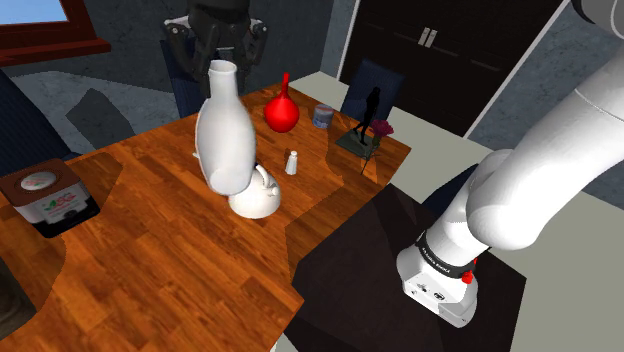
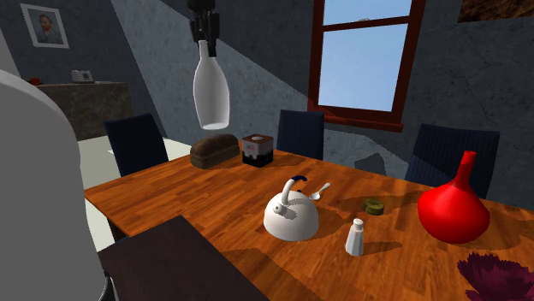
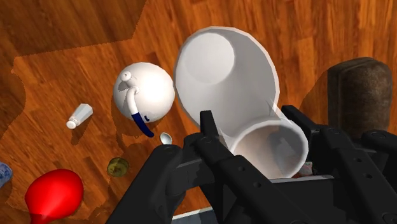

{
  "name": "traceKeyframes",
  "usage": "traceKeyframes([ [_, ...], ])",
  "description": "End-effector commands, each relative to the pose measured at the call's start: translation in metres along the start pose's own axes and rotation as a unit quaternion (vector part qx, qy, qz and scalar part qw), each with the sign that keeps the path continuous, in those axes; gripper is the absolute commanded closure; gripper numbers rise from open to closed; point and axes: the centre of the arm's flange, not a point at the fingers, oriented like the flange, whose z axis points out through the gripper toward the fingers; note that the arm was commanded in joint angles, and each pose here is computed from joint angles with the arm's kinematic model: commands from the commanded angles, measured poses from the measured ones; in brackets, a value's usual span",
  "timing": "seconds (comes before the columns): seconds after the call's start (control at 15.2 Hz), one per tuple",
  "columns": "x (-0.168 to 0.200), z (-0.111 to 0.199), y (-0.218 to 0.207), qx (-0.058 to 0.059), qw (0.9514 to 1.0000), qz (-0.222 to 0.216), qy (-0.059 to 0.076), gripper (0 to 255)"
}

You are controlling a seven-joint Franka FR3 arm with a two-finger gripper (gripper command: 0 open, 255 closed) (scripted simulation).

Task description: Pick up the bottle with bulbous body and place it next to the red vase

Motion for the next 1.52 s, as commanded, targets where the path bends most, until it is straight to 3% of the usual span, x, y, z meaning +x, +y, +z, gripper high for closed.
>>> traceKeyframes([
  [0.0, 0.000, -0.011, 0.000, 0.000, 1.0000, 0.000, 0.000, 255],
  [1.45, 0.137, -0.007, 0.241, 0.000, 1.0000, 0.000, 0.000, 255],
])
